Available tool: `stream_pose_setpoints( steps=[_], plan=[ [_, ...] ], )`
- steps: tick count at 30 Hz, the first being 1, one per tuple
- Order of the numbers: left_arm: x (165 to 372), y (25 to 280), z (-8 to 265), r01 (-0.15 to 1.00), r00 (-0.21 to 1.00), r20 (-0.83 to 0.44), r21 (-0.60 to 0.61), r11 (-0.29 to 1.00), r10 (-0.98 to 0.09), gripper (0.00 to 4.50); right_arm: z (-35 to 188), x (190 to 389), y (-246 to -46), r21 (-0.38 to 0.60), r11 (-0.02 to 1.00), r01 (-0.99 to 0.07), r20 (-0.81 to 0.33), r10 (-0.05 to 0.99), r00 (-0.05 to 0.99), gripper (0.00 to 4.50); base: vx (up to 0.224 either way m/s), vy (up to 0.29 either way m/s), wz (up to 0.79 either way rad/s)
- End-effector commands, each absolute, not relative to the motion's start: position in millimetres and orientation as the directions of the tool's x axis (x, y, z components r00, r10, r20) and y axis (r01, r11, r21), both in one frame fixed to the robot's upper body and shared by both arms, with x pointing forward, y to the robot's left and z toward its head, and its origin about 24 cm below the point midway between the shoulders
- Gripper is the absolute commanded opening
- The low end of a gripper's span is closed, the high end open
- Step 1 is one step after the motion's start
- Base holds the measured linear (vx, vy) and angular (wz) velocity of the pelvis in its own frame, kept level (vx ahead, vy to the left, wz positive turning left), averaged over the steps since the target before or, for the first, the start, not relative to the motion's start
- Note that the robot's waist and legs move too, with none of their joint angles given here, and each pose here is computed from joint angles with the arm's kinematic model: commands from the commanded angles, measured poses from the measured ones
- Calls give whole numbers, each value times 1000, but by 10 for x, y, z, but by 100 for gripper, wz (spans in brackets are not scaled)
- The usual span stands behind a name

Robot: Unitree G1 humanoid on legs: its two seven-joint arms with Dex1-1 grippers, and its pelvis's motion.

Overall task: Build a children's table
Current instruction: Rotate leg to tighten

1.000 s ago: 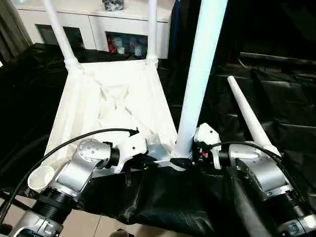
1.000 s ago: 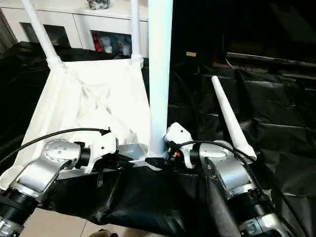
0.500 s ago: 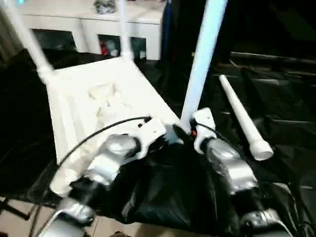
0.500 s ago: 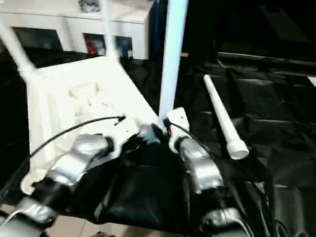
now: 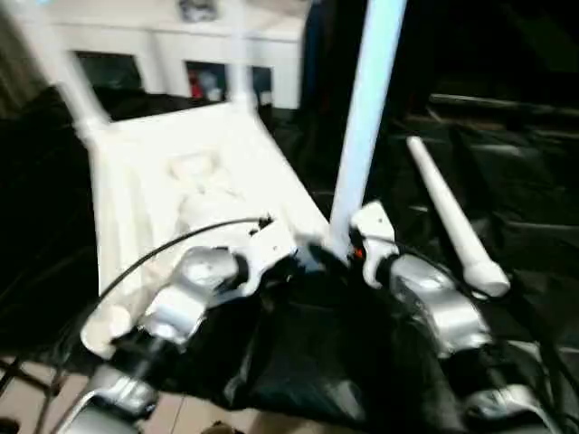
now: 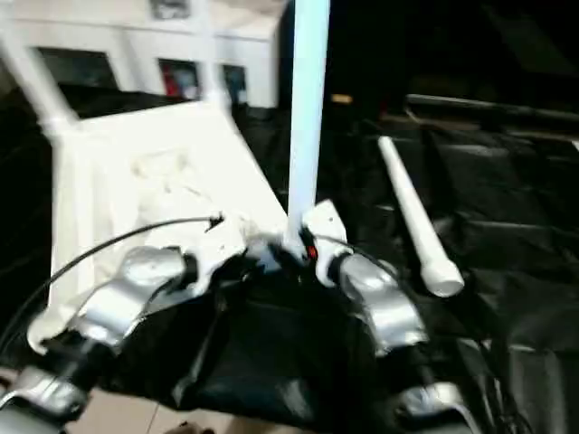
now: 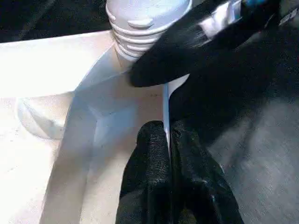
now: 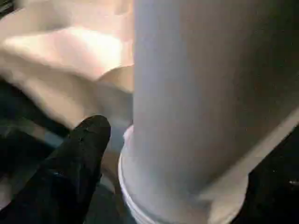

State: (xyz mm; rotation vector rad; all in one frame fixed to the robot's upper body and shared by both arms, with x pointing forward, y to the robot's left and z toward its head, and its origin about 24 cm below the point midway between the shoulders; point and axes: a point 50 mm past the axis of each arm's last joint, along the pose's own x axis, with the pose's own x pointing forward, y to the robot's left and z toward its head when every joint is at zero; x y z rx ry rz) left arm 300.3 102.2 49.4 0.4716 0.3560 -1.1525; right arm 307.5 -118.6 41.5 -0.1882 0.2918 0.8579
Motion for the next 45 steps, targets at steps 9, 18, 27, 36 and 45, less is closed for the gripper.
stream_pose_setpoints(
  steps=[9, 18, 27, 36, 45],
  plan=[
    [2821, 1059, 625, 984, 172, -434, 115, 134, -885, 0, 558, 2846, -1239, -12, 324, -946, -358, 882, 306, 365, 0, 0, 0],
    [2767, 1130, 620, 992, 120, -451, 82, 93, -884, 0, 542, 2784, -1246, -3, 253, -967, -394, 889, 234, 308, 0, 0, 0],
    [2924, 1089, 619, 960, 279, -442, 134, 245, -852, 0, 409, 2815, -1159, -2, 404, -915, -396, 840, 371, 273, 0, 0, 0],
    [3196, 748, 637, 860, 507, -405, 169, 482, -761, 0, 227, 3149, -960, 23, 831, -556, -374, 523, 766, 272, 0, 0, 0],
    [3155, 619, 632, 881, 472, -392, 184, 436, -790, 0, 314, 3162, -796, 69, 799, -597, -304, 587, 750, 363, 0, 0, 0]
  ],
)
